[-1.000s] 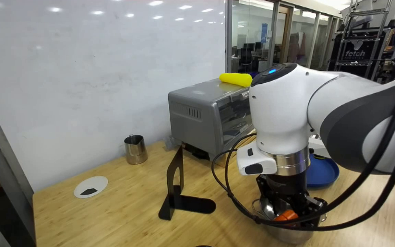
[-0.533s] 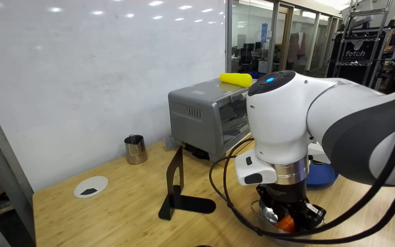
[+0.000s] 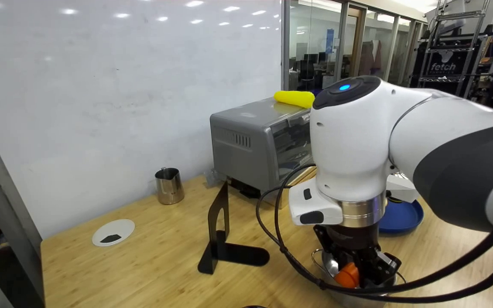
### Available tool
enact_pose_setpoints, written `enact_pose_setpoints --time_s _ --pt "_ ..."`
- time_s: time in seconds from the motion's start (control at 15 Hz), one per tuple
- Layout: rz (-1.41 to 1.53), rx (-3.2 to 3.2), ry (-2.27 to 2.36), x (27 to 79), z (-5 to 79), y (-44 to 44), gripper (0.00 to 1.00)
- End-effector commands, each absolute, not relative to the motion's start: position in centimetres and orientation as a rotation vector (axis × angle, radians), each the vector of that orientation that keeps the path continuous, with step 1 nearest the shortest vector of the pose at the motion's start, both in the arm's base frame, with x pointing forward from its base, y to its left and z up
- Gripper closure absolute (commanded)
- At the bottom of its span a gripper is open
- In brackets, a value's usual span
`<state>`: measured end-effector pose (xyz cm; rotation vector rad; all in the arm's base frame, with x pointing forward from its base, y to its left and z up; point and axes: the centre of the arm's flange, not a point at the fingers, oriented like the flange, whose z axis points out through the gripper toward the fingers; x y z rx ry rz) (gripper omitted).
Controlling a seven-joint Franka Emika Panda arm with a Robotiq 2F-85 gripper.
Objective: Pick up the lid from the pot and put it on the table, then pick up the orange object from the pot and put it on the table, then pick up the lid and put it back on the pot
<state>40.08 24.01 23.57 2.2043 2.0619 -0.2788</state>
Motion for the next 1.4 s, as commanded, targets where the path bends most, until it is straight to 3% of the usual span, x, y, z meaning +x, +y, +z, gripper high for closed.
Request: enact_pose_setpoints --time_s 0.0,0.67,1.33 --pt "-0.181 2.181 2.031 39.5 26.8 24.6 0.87" --pt "-0.009 2.221 1.986 38.9 35.5 22.4 0.87" --pt "0.100 2.698 1.368 39.2 40.9 4.5 0.87"
